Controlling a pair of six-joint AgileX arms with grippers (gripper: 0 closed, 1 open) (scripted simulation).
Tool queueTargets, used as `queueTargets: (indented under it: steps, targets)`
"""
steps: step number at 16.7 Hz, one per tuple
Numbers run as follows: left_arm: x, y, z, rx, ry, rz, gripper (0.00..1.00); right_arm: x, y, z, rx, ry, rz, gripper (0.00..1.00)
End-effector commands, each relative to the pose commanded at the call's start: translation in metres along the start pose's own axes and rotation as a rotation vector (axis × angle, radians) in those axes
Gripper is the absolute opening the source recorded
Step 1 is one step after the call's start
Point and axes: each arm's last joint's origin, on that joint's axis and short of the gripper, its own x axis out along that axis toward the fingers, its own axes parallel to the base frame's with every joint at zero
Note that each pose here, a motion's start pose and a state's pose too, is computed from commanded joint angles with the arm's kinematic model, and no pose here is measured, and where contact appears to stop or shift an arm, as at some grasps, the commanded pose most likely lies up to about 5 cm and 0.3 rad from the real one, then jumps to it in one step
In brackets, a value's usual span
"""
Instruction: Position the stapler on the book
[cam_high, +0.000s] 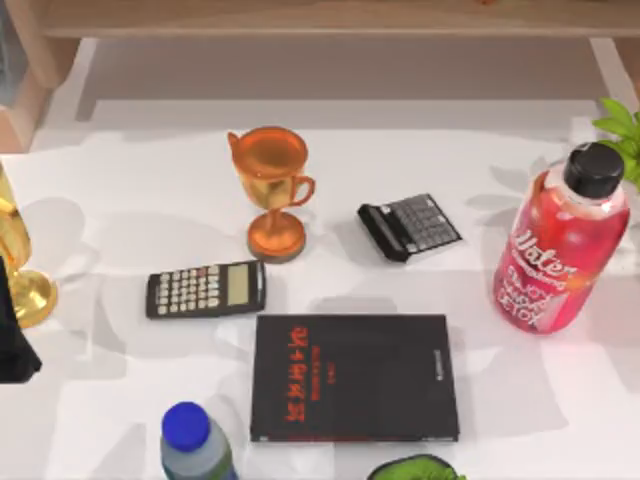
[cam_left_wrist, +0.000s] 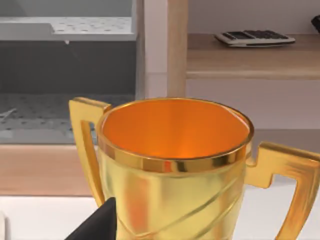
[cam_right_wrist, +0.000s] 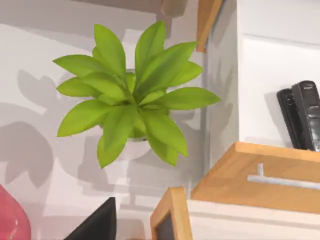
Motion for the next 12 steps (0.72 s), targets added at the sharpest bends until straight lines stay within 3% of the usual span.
queueTargets:
  steps: [3, 6, 12]
  targets:
    - [0.0, 0.0, 0.0, 0.0, 0.0, 0.0, 1.0, 0.052, -0.033, 0.052, -0.022, 0.21, 0.028, 1.0]
    - [0.0, 0.0, 0.0, 0.0, 0.0, 0.0, 1.0, 0.118, -0.072, 0.08, -0.038, 0.388, 0.062, 1.0]
    - [0.0, 0.0, 0.0, 0.0, 0.0, 0.0, 1.0, 0.226, -0.137, 0.074, -0.069, 0.616, 0.127, 1.0]
